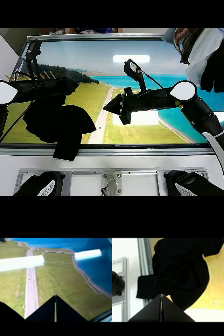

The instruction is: Fold the clothes and pants, and hang the long-sleeved shirts on hangers.

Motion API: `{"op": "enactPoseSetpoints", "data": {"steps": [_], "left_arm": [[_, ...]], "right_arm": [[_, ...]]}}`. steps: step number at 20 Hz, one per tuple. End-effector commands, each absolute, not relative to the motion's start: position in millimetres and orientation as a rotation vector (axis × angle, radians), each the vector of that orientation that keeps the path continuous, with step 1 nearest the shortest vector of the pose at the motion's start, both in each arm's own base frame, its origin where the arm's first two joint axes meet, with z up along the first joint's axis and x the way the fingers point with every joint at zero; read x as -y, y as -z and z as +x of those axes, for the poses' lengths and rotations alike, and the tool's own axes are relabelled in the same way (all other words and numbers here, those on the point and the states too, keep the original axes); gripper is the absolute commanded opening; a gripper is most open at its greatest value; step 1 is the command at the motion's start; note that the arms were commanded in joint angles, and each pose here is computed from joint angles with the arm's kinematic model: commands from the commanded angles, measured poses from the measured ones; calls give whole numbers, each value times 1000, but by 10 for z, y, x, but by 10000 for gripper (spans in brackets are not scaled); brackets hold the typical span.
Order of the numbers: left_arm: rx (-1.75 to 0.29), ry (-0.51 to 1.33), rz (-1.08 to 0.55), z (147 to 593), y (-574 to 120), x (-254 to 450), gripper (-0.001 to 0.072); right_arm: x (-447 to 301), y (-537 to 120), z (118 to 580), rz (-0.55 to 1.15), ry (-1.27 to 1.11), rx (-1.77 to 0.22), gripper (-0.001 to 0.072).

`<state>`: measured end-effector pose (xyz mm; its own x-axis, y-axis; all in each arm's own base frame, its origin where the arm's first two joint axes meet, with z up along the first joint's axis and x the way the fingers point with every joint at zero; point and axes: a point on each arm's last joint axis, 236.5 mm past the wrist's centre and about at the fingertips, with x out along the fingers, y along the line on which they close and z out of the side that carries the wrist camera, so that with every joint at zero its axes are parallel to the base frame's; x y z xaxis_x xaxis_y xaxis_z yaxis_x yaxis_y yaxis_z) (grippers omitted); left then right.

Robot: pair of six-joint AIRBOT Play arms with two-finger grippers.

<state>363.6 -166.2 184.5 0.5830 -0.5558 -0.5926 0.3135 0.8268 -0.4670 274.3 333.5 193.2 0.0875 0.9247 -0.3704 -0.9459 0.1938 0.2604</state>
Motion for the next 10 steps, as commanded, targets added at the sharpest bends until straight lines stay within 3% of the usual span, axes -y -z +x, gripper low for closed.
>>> {"op": "enactPoseSetpoints", "data": {"steps": [1, 10], "left_arm": [[-800, 517, -330, 3638, -1843, 1657, 21], [-800, 520, -334, 3635, -1848, 1667, 22]], "right_arm": [[-3339, -1930, 2740, -50, -1395, -510, 25], [-3339, -1930, 2740, -50, -1395, -510, 25]]}}
